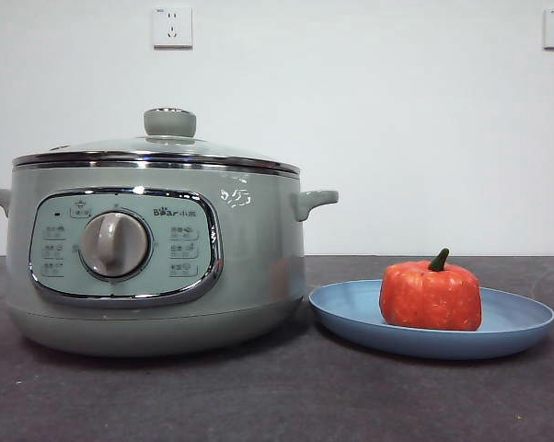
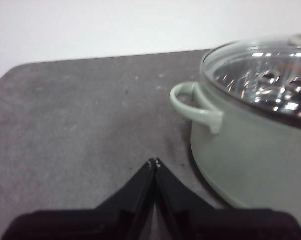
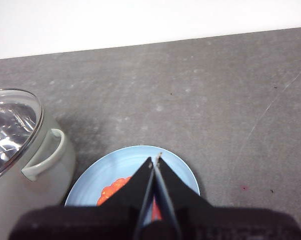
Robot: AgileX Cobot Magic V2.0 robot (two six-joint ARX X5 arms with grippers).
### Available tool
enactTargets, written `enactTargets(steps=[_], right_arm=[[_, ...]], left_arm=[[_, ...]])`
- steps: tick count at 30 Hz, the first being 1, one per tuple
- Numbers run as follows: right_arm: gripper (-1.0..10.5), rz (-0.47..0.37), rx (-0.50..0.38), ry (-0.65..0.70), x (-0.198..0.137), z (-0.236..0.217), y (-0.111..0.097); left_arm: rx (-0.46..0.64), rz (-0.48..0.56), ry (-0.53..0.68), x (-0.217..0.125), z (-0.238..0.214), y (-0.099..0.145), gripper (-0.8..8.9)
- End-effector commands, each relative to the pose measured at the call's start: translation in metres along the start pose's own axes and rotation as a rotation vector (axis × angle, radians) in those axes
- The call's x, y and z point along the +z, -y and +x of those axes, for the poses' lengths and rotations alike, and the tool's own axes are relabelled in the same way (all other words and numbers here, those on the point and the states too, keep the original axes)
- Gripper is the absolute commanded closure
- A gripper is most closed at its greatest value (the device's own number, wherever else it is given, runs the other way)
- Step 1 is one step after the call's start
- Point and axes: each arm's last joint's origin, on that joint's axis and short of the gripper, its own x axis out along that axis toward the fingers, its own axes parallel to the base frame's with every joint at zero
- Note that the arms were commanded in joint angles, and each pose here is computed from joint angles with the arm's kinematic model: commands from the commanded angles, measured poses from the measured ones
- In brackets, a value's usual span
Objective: Take the pumpkin out from the steamer,put the pumpkin in the blue plate,close the lid
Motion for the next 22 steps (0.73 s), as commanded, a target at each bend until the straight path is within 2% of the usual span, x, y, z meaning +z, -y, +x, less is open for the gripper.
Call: enactTargets(steps=[1, 22], right_arm=[[9.6, 0.009, -0.001, 0.004, 0.0, 0.0, 0.0], [9.6, 0.009, -0.001, 0.004, 0.0, 0.0, 0.0]], left_arm=[[0.003, -0.021, 0.002, -0.005, 0.002, -0.001, 8.17], [0.001, -0.028, -0.048, -0.019, 0.007, 0.0, 8.17]])
